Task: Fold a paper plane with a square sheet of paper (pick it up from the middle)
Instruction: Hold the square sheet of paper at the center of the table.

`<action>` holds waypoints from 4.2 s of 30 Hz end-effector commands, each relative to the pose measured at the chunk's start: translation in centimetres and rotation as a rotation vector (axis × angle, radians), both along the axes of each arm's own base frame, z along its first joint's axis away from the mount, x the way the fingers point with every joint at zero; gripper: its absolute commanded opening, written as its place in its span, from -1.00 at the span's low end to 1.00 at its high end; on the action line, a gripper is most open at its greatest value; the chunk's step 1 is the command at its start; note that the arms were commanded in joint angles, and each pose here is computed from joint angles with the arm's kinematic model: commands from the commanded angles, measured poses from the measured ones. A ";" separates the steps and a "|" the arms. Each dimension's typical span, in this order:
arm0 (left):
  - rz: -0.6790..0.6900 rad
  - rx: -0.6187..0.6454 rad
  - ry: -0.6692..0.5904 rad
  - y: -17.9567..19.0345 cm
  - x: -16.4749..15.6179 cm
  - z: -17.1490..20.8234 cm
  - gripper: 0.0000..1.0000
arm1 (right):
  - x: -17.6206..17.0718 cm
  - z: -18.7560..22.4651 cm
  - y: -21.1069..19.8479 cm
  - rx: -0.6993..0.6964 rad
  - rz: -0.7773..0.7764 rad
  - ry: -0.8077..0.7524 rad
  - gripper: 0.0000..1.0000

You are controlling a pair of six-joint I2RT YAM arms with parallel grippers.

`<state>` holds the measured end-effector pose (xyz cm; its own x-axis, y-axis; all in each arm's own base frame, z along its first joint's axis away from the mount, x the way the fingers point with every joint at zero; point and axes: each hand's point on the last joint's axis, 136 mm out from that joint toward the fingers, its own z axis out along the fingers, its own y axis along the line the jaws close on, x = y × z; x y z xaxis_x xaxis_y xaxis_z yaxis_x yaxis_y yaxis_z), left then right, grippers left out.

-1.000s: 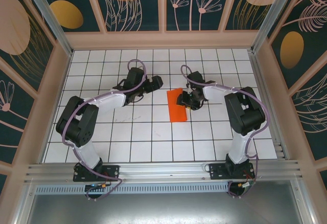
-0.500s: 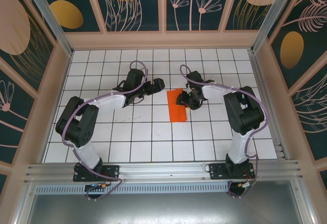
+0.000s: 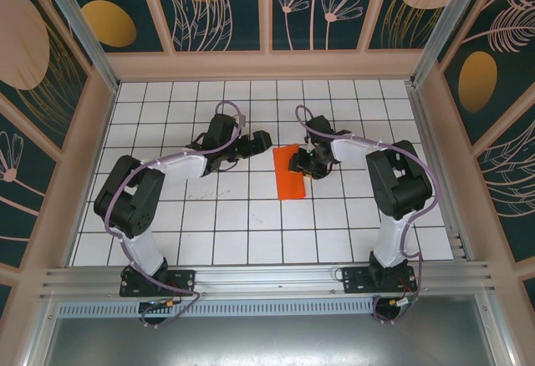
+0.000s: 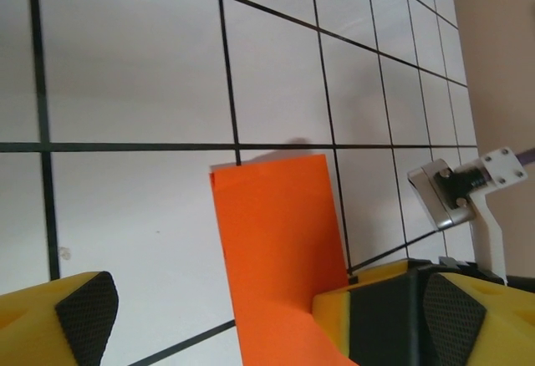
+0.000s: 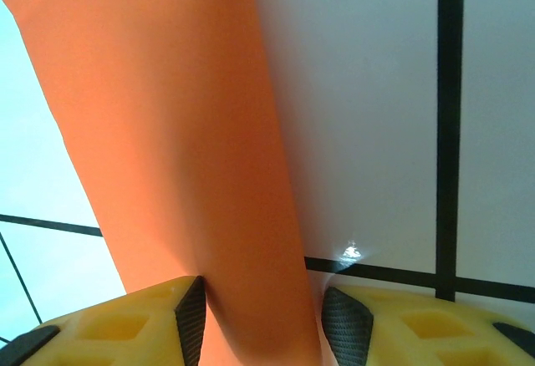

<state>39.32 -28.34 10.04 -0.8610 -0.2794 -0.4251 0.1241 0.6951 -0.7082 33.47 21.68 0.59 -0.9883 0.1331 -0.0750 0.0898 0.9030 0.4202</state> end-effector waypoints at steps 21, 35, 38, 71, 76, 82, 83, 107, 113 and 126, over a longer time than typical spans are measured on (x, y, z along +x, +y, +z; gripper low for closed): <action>-0.145 -0.142 0.091 -4.5 -0.8 -1.6 0.26 | -4.9 -11.0 -7.0 -0.339 0.042 0.193 0.00; -0.115 -0.152 0.160 -5.2 -0.8 -2.7 -0.17 | -4.8 -11.6 -7.2 -0.355 0.039 0.205 0.02; -0.124 -0.153 0.175 -5.5 -0.9 -3.2 -0.26 | -4.9 -11.7 -7.3 -0.357 0.044 0.207 0.03; -0.070 -0.166 0.198 -5.4 -1.0 -3.7 -0.58 | -5.5 -12.2 -7.8 -0.372 0.033 0.224 -0.02; -0.093 -0.177 0.220 -6.0 -1.4 -4.2 -0.59 | -5.7 -12.5 -7.9 -0.377 0.028 0.232 -0.01; -0.121 -0.188 0.248 -6.7 -1.9 -4.9 -0.59 | -5.8 -12.6 -8.1 -0.388 0.018 0.241 0.02; -0.124 -0.189 0.251 -6.8 -1.9 -4.9 -0.60 | -5.8 -12.7 -8.1 -0.389 0.019 0.244 0.02; -0.160 -0.170 0.304 -7.9 -2.9 -6.8 -0.66 | -6.3 -13.3 -8.4 -0.413 0.024 0.255 0.00; -0.163 -0.160 0.318 -8.0 -3.0 -7.3 -0.67 | -6.2 -13.3 -8.4 -0.413 0.024 0.258 -0.02; -0.133 -0.092 0.363 -7.2 -3.4 -9.1 -0.77 | -6.3 -13.5 -8.4 -0.413 0.027 0.261 -0.03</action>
